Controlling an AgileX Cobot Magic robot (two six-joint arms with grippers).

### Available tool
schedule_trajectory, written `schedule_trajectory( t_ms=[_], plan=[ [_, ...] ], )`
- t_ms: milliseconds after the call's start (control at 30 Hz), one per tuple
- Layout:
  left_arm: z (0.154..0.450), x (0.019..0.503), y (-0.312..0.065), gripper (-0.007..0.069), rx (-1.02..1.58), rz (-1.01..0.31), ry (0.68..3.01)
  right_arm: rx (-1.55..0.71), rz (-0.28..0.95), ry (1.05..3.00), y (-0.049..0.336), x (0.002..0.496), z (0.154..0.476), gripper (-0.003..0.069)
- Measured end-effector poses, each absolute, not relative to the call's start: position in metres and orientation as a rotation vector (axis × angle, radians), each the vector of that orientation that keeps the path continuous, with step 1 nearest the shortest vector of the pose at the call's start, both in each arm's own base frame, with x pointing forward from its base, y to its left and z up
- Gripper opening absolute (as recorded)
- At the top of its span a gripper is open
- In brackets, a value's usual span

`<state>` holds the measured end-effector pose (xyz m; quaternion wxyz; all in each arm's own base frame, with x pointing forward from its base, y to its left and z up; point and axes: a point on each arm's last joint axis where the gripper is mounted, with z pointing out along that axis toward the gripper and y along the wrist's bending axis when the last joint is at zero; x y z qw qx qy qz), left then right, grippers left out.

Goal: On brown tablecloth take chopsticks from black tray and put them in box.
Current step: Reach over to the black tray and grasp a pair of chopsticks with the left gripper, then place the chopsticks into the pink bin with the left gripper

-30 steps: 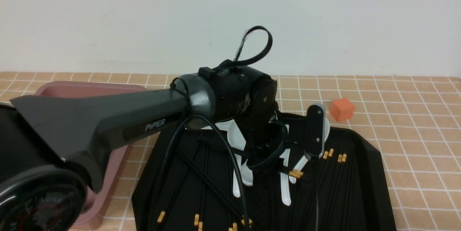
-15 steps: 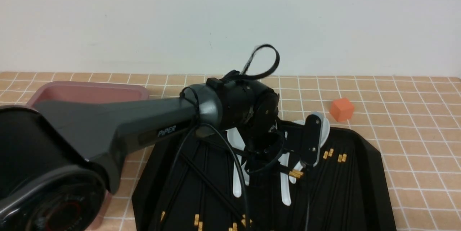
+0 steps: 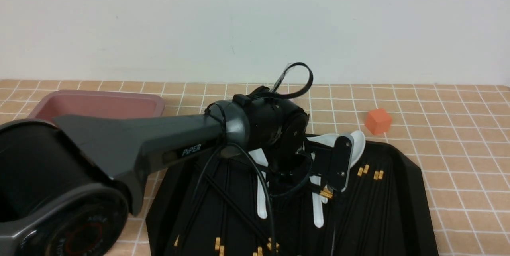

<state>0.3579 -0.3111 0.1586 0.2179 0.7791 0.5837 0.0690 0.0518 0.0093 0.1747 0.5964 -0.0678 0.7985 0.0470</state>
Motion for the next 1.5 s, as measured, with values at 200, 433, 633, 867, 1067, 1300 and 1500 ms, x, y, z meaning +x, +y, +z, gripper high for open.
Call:
schedule_trajectory(
  t_ms=[200, 433, 633, 867, 1067, 1300, 1500],
  plan=[
    [0.158, 0.358, -0.311, 0.0105, 2.160, 0.195, 1.614, -0.157, 0.109, 1.854, 0.009, 0.052, 0.175, 0.0240],
    [0.189, 0.356, -0.309, 0.0106, 2.106, 0.210, 1.579, -0.157, 0.109, 1.854, 0.009, 0.052, 0.175, 0.0240],
    [0.263, 0.347, -0.301, 0.0106, 1.932, 0.219, 1.549, -0.157, 0.109, 1.854, 0.009, 0.052, 0.175, 0.0240],
    [0.366, 0.332, -0.244, 0.0106, 1.438, 0.169, 1.838, -0.157, 0.109, 1.854, 0.009, 0.052, 0.175, 0.0240],
    [0.393, 0.344, -0.136, 0.0106, 0.888, 0.240, 2.286, -0.157, 0.109, 1.854, 0.009, 0.052, 0.175, 0.0240],
    [0.376, 0.355, -0.034, 0.0106, 0.264, 0.155, 2.646, -0.157, 0.109, 1.854, 0.009, 0.052, 0.175, 0.0240],
    [0.352, 0.369, 0.028, 0.0106, -0.100, -0.049, 2.610, -0.157, 0.109, 1.854, 0.009, 0.052, 0.175, 0.0240]
  ],
)
